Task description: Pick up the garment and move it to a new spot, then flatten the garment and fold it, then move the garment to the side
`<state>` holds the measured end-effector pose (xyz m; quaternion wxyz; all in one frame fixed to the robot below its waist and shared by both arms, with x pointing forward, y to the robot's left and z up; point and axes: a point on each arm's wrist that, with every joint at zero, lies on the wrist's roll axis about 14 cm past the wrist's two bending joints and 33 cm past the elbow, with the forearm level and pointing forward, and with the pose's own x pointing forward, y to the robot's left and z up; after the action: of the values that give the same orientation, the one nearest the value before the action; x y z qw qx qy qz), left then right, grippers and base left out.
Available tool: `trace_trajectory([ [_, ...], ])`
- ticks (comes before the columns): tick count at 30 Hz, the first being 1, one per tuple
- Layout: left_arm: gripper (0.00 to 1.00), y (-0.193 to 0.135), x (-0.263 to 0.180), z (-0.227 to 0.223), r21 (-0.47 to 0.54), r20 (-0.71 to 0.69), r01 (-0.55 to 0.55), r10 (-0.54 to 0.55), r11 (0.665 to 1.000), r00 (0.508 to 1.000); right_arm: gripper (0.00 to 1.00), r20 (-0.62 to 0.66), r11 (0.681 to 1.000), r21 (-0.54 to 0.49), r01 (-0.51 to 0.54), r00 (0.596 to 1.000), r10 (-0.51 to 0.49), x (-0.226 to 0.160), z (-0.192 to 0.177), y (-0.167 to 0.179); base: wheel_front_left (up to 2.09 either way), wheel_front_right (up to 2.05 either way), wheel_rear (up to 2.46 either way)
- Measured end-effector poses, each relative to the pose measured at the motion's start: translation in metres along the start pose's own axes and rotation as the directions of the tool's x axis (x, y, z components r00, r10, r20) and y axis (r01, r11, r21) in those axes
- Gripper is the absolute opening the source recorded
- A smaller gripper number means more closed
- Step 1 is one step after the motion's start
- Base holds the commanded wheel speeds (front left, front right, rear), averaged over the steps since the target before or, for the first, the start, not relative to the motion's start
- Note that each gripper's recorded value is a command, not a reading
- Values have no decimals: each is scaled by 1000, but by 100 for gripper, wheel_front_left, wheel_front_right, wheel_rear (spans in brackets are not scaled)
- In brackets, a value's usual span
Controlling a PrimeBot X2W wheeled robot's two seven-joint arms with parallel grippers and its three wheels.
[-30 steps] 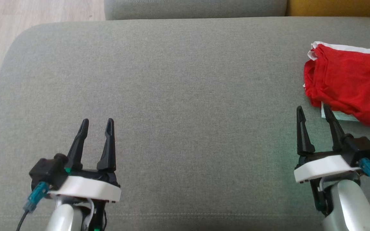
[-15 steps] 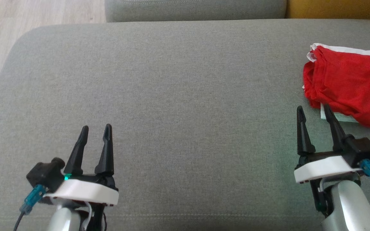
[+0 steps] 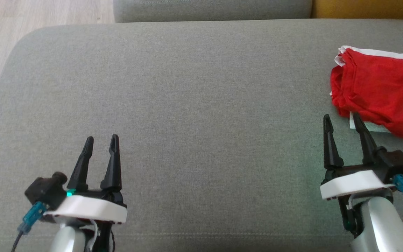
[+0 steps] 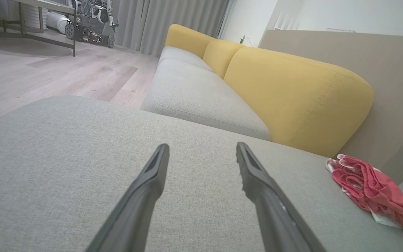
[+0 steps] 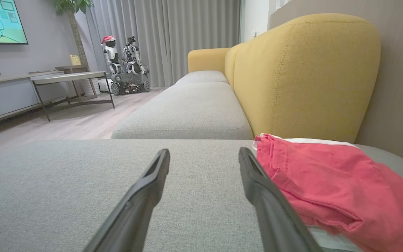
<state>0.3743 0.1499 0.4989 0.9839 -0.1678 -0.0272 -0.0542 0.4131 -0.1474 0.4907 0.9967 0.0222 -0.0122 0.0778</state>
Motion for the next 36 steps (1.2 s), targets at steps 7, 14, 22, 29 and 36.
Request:
trace_trajectory([
  [7,0,9,-15,-30,-26,-97,-42,39,999,995,0,-112,1000,15,12,994,-11,-15,-35,-1,0,0,0],
  [14,0,13,-19,-35,-105,-117,-75,63,992,991,0,-135,993,106,56,990,-41,-23,-41,-6,0,0,0],
  [22,0,15,-19,-35,-181,-123,-100,79,978,989,0,-143,976,194,96,987,-68,-24,-40,-12,0,0,0],
  [29,0,17,-20,-36,-245,-135,-122,91,962,987,0,-143,954,272,128,986,-91,-25,-38,-16,0,0,0],
  [36,0,20,-20,-37,-308,-144,-144,104,941,984,0,-141,924,349,158,983,-115,-26,-35,-22,0,0,0],
])
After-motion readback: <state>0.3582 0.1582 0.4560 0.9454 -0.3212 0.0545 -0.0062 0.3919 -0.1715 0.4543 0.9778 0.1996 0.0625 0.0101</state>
